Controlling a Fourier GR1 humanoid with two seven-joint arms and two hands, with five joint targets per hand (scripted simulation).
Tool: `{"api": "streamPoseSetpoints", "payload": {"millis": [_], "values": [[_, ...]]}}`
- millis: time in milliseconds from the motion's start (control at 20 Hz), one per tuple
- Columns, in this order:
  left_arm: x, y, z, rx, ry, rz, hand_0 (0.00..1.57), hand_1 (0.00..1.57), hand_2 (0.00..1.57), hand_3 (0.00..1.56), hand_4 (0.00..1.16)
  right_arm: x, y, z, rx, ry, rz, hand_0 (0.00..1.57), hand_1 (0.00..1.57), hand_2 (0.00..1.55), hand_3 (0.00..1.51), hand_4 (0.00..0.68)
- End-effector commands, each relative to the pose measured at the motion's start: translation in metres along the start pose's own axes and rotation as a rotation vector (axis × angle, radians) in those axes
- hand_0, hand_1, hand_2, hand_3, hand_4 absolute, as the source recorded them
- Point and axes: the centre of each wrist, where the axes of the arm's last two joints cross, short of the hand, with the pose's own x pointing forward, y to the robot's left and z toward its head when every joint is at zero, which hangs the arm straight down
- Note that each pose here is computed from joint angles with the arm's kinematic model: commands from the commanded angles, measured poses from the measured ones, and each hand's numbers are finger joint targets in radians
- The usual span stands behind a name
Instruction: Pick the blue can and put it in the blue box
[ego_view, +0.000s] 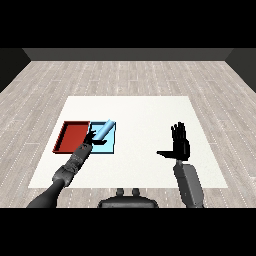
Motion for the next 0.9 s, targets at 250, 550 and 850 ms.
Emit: {"api": "streamPoseSetpoints", "payload": {"millis": [250,550,850], "values": [[0.002,-0.003,0.0038,0.346,-0.204,0.229,0.0,0.0,0.0,0.0,0.0,0.008,-0.002,-0.012,0.015,-0.033,-0.041,0.0,0.0,0.0,0.0,0.0],[0.027,0.011,0.0089,0.262,-0.66,0.391,0.0,0.0,0.0,0.0,0.0,0.011,-0.003,-0.006,0.008,-0.016,-0.032,0.0,0.0,0.0,0.0,0.0],[0.02,-0.014,0.0426,0.116,-0.906,0.559,0.0,0.0,0.0,0.0,0.0,0.021,-0.013,-0.002,0.032,0.017,0.05,0.0,0.0,0.0,0.0,0.0]]}}
